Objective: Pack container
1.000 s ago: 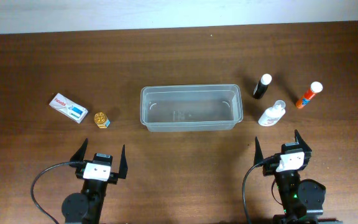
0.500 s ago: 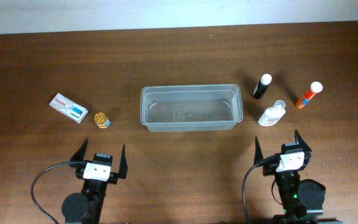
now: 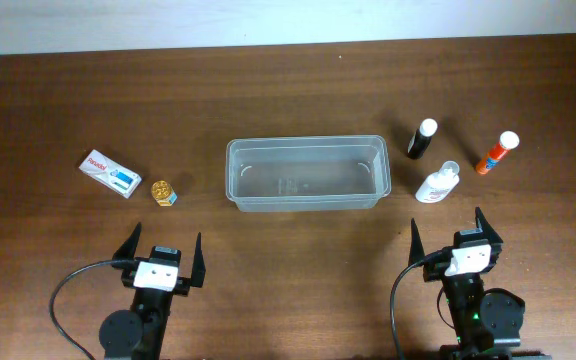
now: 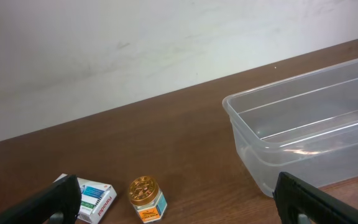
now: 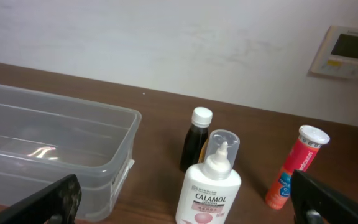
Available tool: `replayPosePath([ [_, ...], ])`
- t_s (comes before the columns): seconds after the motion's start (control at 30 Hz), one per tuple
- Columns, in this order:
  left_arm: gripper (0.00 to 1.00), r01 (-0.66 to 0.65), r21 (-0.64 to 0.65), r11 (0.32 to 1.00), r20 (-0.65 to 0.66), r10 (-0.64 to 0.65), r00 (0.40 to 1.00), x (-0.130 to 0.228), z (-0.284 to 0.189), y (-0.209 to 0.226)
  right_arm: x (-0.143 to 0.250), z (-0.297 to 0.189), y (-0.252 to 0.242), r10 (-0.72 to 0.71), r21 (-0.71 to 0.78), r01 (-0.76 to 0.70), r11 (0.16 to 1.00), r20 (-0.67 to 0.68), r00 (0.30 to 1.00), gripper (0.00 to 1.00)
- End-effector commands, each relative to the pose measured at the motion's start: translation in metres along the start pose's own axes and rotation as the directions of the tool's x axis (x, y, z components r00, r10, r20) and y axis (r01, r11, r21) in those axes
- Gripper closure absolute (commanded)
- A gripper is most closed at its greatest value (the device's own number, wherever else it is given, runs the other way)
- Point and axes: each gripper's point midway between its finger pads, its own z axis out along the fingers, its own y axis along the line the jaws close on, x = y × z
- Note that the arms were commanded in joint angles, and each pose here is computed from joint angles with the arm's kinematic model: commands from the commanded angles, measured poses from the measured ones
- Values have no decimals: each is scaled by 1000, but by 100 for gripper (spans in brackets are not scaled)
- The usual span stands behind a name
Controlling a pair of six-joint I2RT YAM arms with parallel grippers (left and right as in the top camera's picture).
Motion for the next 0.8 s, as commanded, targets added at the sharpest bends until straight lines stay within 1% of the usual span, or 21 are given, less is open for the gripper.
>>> replayPosePath([
  [0.0,0,-12,-13,1000,-2,12,1000,1,0,3,8,0,2,0,-8,0,1000,-21,1000,2],
  [0.07,1,-12,-13,1000,-2,12,1000,1,0,3,4,0,3,-2,-16,2,1000,-4,1000,2],
  [0.13,1,-12,-13,1000,-2,12,1000,1,0,3,-23,-1,-1,-13,1,13,1000,102,995,2],
  [0.2,1,-12,-13,1000,-2,12,1000,1,0,3,-54,-7,-6,27,10,-29,1000,202,979,2],
  [0.23,1,-12,-13,1000,-2,12,1000,1,0,3,-65,-10,-8,43,10,-46,999,230,972,2],
  [0.3,1,-12,-13,1000,-2,12,1000,1,0,3,-87,-16,-11,67,9,-72,997,258,964,2],
  [0.37,1,-12,-13,1000,-2,12,1000,1,0,3,-104,-19,-14,87,4,-90,996,247,965,2],
  [0.43,1,-12,-13,1000,-2,12,1000,1,0,3,-118,-17,-16,93,1,-96,995,203,975,2],
  [0.53,1,-12,-13,1000,-2,12,1000,1,0,3,-138,-7,-21,120,-6,-120,993,99,988,2],
  [0.67,1,-12,-13,1000,-2,12,1000,1,0,3,-165,15,-28,153,-10,-155,988,-110,982,2],
  [0.77,1,-12,-13,1000,-2,12,1000,1,0,3,-173,32,-38,167,29,-166,986,-308,937,2],
])
